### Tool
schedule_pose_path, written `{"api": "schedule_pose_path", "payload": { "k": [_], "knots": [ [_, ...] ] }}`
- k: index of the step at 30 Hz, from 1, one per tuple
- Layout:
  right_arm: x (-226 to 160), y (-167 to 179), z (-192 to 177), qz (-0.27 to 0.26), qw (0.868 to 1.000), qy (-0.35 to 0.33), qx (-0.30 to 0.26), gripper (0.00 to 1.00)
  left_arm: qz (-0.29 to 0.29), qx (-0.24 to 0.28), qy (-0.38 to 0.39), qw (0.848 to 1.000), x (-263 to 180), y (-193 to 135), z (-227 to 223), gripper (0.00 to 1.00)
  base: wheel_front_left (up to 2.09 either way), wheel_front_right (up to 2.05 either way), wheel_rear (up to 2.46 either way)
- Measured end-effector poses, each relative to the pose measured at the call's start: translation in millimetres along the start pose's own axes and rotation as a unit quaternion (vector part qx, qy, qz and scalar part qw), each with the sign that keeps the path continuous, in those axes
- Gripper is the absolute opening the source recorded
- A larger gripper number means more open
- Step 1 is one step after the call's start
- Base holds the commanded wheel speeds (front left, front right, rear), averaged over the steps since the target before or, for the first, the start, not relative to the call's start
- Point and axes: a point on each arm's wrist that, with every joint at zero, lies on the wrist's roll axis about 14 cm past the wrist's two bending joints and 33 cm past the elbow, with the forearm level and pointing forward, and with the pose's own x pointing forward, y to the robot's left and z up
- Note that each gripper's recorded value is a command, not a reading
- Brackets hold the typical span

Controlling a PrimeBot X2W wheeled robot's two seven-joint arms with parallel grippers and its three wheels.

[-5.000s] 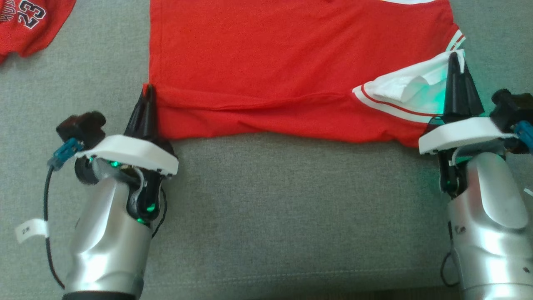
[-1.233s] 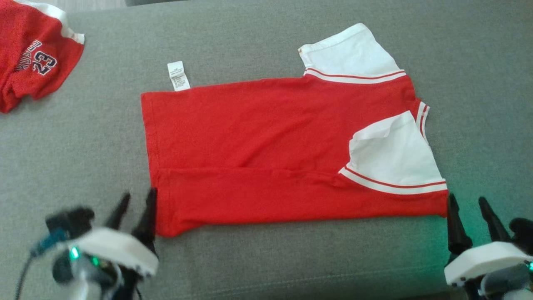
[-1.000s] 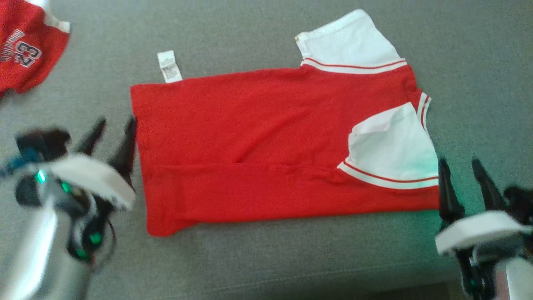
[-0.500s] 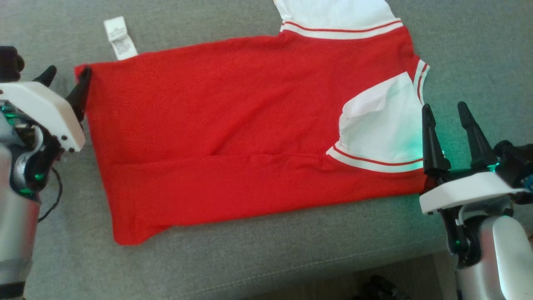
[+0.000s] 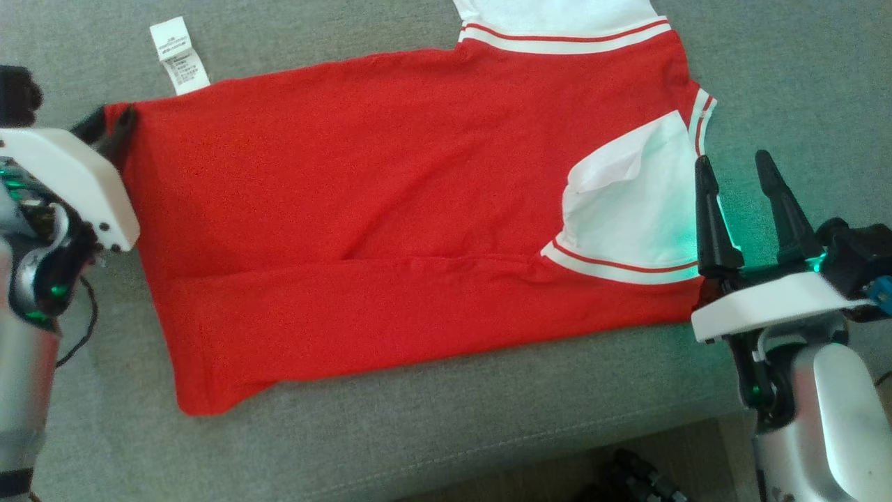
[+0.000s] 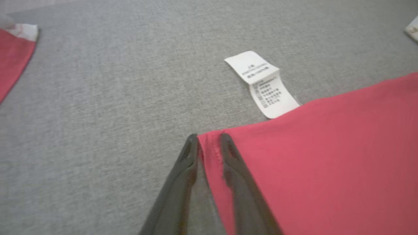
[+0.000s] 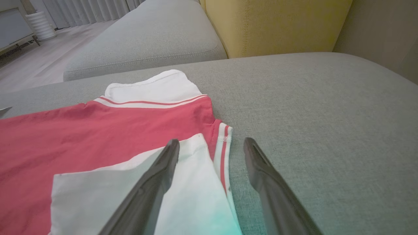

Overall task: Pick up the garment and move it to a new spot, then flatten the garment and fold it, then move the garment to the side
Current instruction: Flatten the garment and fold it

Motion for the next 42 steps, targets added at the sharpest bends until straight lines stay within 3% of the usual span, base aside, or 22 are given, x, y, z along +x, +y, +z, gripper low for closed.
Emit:
{"api": "schedule_pose_path", "payload": {
  "k": [1,6,11,20,28,37,38,39,40,42],
  "knots": [
    [1,0,1,0.001,1.0,-0.001,-0.002,1.0,-0.002,0.001,-0.002,1.0,0,-2,0,0.0,0.0,0.0,0.0],
    [12,6,17,0.009,1.0,-0.017,-0.024,1.0,-0.004,-0.002,-0.035,0.999,-5,-6,9,0.0,0.0,0.0,0.0],
    [40,17,50,0.029,0.997,-0.034,-0.058,1.0,-0.01,-0.016,-0.115,0.993,-23,-14,35,0.0,0.0,0.0,0.0],
    [117,25,84,0.042,0.992,0.016,-0.116,1.0,-0.007,-0.046,-0.168,0.985,-50,-20,33,0.0,0.0,0.0,0.0],
    [172,46,56,0.054,0.984,0.117,-0.122,1.0,0.003,-0.064,-0.175,0.982,-43,-13,28,0.0,0.0,0.0,0.0],
    [198,52,8,0.054,0.97,0.206,-0.116,1.0,0.015,-0.072,-0.17,0.983,-30,-3,17,0.0,0.0,0.0,0.0],
    [199,53,8,0.055,0.969,0.211,-0.116,0.95,0.016,-0.073,-0.169,0.983,-30,-2,15,0.0,0.0,0.0,0.0],
    [201,54,9,0.055,0.968,0.216,-0.114,0.66,0.017,-0.074,-0.166,0.983,-29,-2,13,0.0,0.0,0.0,0.0],
    [201,55,10,0.056,0.967,0.221,-0.113,0.48,0.017,-0.074,-0.165,0.983,-28,-2,11,0.0,0.0,0.0,0.0],
    [200,57,9,0.06,0.965,0.227,-0.114,0.31,0.015,-0.073,-0.166,0.983,-27,-3,11,0.0,0.0,0.0,0.0]
  ]
}}
